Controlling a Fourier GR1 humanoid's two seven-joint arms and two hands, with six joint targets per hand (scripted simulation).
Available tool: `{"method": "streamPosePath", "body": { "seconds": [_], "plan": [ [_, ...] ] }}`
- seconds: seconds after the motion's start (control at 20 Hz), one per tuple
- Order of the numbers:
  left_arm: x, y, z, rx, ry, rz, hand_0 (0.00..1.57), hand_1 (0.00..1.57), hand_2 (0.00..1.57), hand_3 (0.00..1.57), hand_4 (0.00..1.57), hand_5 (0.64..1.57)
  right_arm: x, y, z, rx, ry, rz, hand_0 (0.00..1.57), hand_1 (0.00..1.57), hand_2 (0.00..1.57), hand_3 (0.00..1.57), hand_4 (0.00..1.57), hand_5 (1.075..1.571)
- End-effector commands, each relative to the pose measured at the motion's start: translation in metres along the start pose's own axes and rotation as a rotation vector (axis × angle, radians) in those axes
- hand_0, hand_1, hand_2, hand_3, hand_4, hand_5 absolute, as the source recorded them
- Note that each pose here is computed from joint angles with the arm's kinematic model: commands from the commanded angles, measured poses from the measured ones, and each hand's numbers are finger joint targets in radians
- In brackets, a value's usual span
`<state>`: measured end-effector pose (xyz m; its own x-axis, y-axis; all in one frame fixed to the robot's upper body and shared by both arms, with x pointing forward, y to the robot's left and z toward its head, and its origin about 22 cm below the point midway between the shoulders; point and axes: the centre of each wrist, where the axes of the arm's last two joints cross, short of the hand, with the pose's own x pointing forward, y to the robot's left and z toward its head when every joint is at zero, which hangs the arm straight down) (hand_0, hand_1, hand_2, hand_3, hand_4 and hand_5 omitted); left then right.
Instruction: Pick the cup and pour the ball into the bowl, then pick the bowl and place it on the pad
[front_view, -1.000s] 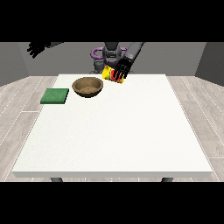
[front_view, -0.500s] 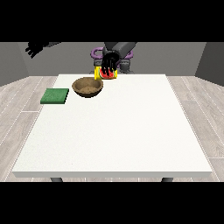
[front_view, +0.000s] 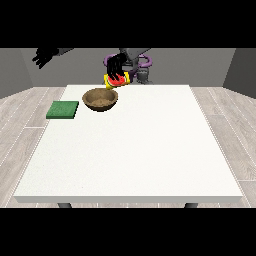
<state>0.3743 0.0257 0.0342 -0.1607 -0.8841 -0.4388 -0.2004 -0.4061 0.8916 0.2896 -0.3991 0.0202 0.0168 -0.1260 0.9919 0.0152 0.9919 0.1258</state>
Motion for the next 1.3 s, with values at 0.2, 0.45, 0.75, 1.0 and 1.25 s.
{"method": "streamPosePath", "body": {
  "seconds": [0.2, 0.45, 0.75, 1.0, 1.25],
  "plan": [
    [-0.002, 0.004, 0.009, -0.015, -0.020, 0.031, 0.00, 0.00, 1.10, 1.54, 1.11, 1.571, -0.001, 0.000, 0.005, -0.028, 0.036, -0.001, 0.00, 0.00, 0.00, 0.18, 0.74, 1.553],
    [-0.072, 0.008, -0.007, 0.049, 0.161, 0.520, 1.04, 1.04, 1.57, 1.44, 1.27, 1.567, -0.025, -0.012, 0.033, -0.054, 0.076, 0.007, 0.00, 0.00, 0.00, 0.18, 0.74, 1.553],
    [-0.150, 0.025, -0.014, 0.149, 0.334, 1.143, 0.00, 0.00, 0.00, 0.00, 1.18, 1.551, -0.022, -0.008, 0.029, -0.114, 0.076, 0.005, 0.00, 0.00, 0.00, 0.00, 0.78, 1.557],
    [-0.205, 0.033, -0.009, 0.173, 0.313, 1.603, 0.00, 0.00, 0.00, 0.00, 1.07, 1.571, -0.045, 0.002, 0.037, -0.153, 0.127, 0.001, 0.00, 0.00, 0.00, 0.00, 0.77, 1.556],
    [-0.289, 0.017, 0.011, 0.184, 0.204, 1.796, 0.00, 0.00, 0.00, 0.00, 1.06, 1.566, -0.074, 0.031, 0.043, -0.190, 0.118, -0.052, 0.00, 0.00, 0.00, 0.00, 0.72, 1.566]
  ]
}}
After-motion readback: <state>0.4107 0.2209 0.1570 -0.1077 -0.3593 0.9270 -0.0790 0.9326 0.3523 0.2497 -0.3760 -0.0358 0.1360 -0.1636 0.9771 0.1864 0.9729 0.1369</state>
